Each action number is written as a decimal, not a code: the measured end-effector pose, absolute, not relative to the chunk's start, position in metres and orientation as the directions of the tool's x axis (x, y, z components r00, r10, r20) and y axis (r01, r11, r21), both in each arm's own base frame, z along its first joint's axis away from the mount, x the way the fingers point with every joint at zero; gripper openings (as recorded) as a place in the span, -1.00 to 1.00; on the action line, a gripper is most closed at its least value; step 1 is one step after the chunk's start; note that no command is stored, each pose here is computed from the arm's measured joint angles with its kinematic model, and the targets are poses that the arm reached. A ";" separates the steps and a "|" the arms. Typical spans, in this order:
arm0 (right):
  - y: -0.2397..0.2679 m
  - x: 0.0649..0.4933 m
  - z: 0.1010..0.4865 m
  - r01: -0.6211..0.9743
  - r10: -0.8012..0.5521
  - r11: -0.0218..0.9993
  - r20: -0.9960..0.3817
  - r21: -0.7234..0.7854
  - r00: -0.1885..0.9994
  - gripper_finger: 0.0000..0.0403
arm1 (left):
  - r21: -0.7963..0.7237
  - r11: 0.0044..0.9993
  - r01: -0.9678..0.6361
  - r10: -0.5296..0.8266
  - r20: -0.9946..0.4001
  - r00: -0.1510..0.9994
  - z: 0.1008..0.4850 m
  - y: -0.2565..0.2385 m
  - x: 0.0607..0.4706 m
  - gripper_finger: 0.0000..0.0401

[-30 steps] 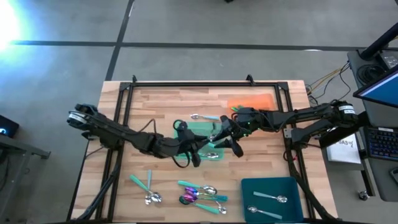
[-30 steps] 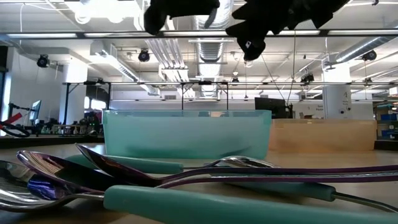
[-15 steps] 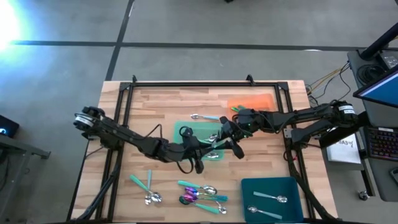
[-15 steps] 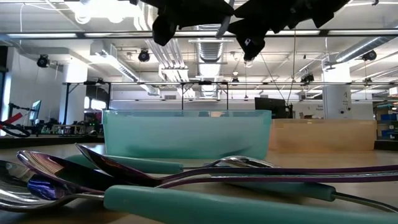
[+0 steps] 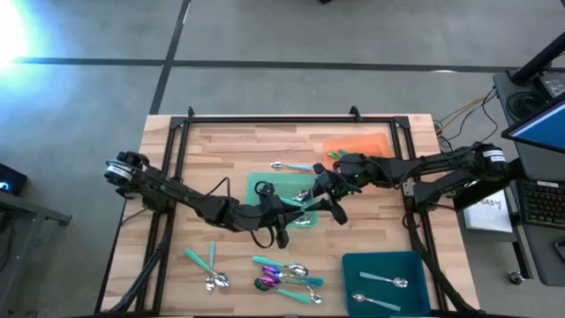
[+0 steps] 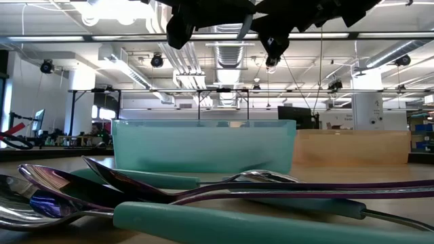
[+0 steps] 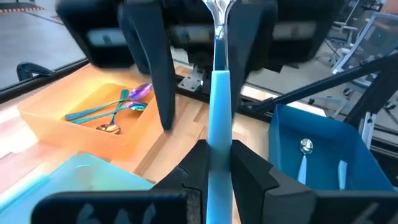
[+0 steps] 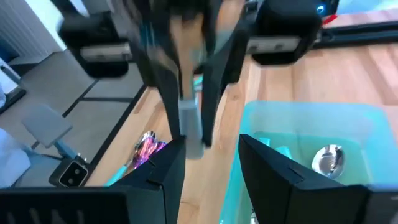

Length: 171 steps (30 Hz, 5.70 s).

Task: Sort silverware by color (type)
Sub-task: Put the blue spoon into the blue bin, then put the violet spoon into the orange bin

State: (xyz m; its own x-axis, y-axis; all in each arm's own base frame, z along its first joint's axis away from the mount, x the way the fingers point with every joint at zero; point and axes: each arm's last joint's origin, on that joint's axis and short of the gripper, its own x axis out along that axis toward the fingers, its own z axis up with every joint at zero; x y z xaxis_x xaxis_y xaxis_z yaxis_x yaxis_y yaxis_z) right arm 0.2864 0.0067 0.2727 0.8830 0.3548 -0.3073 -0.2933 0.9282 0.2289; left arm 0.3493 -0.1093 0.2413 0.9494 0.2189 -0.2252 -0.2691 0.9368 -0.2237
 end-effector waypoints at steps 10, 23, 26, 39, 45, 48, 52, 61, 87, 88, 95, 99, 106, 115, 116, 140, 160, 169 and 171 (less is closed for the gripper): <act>0.007 0.280 0.282 -0.301 0.357 0.926 -0.277 0.227 0.892 -0.31 | -0.207 0.942 -0.263 0.220 -0.210 0.953 0.243 -0.109 0.350 -0.86; 0.015 0.284 0.280 -0.313 0.383 0.912 -0.276 0.265 0.882 -0.27 | -0.201 0.939 -0.280 0.245 -0.181 0.952 0.246 -0.101 0.353 -0.86; 0.015 0.284 0.282 -0.324 0.385 0.911 -0.252 0.254 0.888 -0.26 | -0.201 0.938 -0.281 0.247 -0.181 0.952 0.246 -0.100 0.353 -0.86; 0.015 0.286 0.284 -0.332 0.386 0.911 -0.221 0.246 0.896 -0.52 | -0.188 0.945 -0.268 0.247 -0.129 0.960 0.251 -0.100 0.354 -0.86; 0.015 0.286 0.284 -0.336 0.383 0.915 -0.220 0.221 0.897 -0.86 | -0.195 0.944 -0.266 0.245 -0.126 0.961 0.252 -0.100 0.354 -0.86; 0.015 0.286 0.284 -0.336 0.383 0.916 -0.221 0.221 0.897 -0.86 | -0.195 0.944 -0.267 0.245 -0.127 0.961 0.252 -0.100 0.354 -0.82; 0.015 0.284 0.285 -0.320 0.371 0.919 -0.231 0.229 0.899 -0.86 | -0.181 0.945 -0.271 0.248 -0.142 0.958 0.250 -0.100 0.354 -0.66; 0.012 0.267 0.300 -0.216 0.318 0.935 -0.393 0.281 0.863 -0.86 | -0.157 0.948 -0.278 0.242 -0.216 0.946 0.244 -0.100 0.352 -0.28; 0.142 0.197 0.260 0.058 0.661 0.726 -0.718 0.686 0.218 -0.86 | -0.287 0.832 -0.475 -0.063 -0.900 0.432 0.187 -0.113 0.291 -0.24; 0.147 0.195 0.257 0.063 0.656 0.733 -0.728 0.677 0.199 -0.86 | -0.282 0.829 -0.484 -0.074 -0.911 0.405 0.186 -0.116 0.288 -0.24; 0.170 0.195 0.228 0.127 0.604 0.785 -0.795 0.607 0.065 -0.86 | -0.241 0.811 -0.533 -0.080 -0.948 0.307 0.190 -0.129 0.266 -0.24; 0.179 0.194 0.214 0.161 0.593 0.798 -0.804 0.581 -0.042 -0.86 | -0.215 0.803 -0.556 -0.069 -0.960 0.271 0.193 -0.134 0.257 -0.24; 0.189 0.195 0.195 0.180 0.578 0.813 -0.804 0.553 -0.141 -0.81 | -0.154 0.756 -0.636 -0.036 -0.980 0.194 0.191 -0.139 0.244 -0.24; 0.187 0.191 0.196 0.171 0.577 0.816 -0.798 0.552 -0.174 -0.29 | -0.152 0.703 -0.695 -0.038 -0.983 0.177 0.191 -0.152 0.234 -0.24; 0.187 0.190 0.198 0.170 0.581 0.813 -0.795 0.556 -0.175 -0.27 | -0.146 0.698 -0.701 -0.035 -0.985 0.171 0.191 -0.154 0.232 -0.24; 0.180 0.187 0.215 -0.028 0.558 0.829 -0.829 0.559 -0.048 -0.37 | -0.460 0.797 -0.391 -0.197 -0.810 0.552 0.206 -0.193 0.251 -0.24; 0.178 0.188 0.214 0.012 0.513 0.858 -0.859 0.513 0.010 -0.39 | -0.420 0.879 -0.223 -0.166 -0.711 0.684 0.193 -0.190 0.285 -0.24; 0.178 0.189 0.214 0.020 0.508 0.861 -0.861 0.509 0.016 -0.39 | -0.302 0.951 -0.066 -0.179 -0.712 0.679 0.171 -0.198 0.296 -0.24; 0.178 0.189 0.214 0.020 0.495 0.868 -0.868 0.496 0.031 -0.39 | -0.265 0.964 -0.030 -0.176 -0.718 0.674 0.168 -0.198 0.297 -0.24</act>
State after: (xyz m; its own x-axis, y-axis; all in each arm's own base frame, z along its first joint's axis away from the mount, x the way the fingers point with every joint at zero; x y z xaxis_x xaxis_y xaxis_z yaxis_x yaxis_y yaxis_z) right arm 0.1890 0.1777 0.2138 0.0311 0.4951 -0.8683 0.0201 0.8682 0.4958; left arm 0.2969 -0.1984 0.1678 0.6739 -0.1761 -0.7175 -0.0302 0.9638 -0.2650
